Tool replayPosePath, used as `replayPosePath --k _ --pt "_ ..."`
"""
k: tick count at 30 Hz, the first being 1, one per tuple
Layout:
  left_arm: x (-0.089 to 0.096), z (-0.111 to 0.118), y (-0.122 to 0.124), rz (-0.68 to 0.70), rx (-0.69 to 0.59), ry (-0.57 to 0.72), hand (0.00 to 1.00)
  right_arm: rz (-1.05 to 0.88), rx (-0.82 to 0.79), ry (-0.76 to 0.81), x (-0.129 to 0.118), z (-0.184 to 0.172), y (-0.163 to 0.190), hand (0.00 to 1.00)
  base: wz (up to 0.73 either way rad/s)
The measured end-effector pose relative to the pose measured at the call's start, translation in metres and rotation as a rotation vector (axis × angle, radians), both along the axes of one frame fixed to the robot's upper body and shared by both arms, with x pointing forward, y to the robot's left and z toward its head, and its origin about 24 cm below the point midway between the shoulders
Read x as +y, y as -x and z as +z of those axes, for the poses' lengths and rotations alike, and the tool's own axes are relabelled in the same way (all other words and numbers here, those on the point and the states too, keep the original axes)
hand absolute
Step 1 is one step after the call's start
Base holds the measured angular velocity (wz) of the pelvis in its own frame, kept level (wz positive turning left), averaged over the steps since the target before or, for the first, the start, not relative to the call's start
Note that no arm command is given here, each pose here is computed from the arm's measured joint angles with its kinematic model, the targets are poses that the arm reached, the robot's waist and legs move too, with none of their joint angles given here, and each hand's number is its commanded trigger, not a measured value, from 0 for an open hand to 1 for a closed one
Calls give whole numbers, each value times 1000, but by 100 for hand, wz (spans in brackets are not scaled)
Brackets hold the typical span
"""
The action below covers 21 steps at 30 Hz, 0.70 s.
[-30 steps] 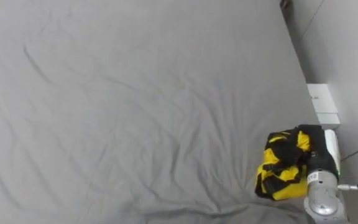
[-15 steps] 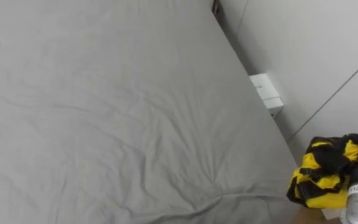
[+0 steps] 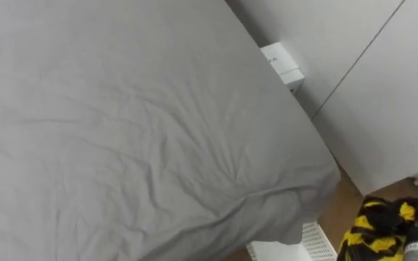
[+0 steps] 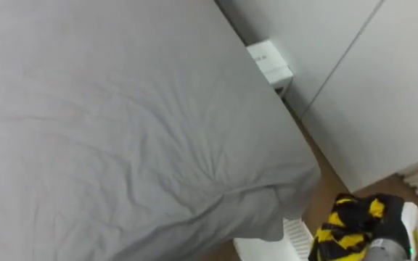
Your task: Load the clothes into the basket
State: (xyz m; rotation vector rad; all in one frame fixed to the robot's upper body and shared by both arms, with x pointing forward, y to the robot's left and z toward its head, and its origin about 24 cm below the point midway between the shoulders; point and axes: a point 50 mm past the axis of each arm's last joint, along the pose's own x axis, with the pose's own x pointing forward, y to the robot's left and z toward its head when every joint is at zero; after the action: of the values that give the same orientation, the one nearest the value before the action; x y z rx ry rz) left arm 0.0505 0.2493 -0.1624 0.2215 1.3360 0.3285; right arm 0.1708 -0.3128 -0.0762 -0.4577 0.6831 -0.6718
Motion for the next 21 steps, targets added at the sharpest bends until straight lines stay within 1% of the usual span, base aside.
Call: replayPosePath --k 4,6,10,13,15,21 --pt "-5 1 -22 -35 -28 12 0 -69 -33 -38 2 1 -17 100 -13" --pt "-6 2 -29 -50 -36 8 0 -86 -35 -43 2 1 -23 100 -9" --pt "-14 4 -48 -59 -77 34 0 -142 -67 -29 -11 14 -40 100 -2" --pt "-18 6 -61 -74 -106 49 0 -158 -70 0 -20 21 -46 100 1" --pt "-20 7 -68 -80 -122 50 0 -165 -92 14 -22 27 -52 100 8" --pt "-23 10 -79 -70 -171 62 0 -194 -143 60 -30 40 -61 100 4"
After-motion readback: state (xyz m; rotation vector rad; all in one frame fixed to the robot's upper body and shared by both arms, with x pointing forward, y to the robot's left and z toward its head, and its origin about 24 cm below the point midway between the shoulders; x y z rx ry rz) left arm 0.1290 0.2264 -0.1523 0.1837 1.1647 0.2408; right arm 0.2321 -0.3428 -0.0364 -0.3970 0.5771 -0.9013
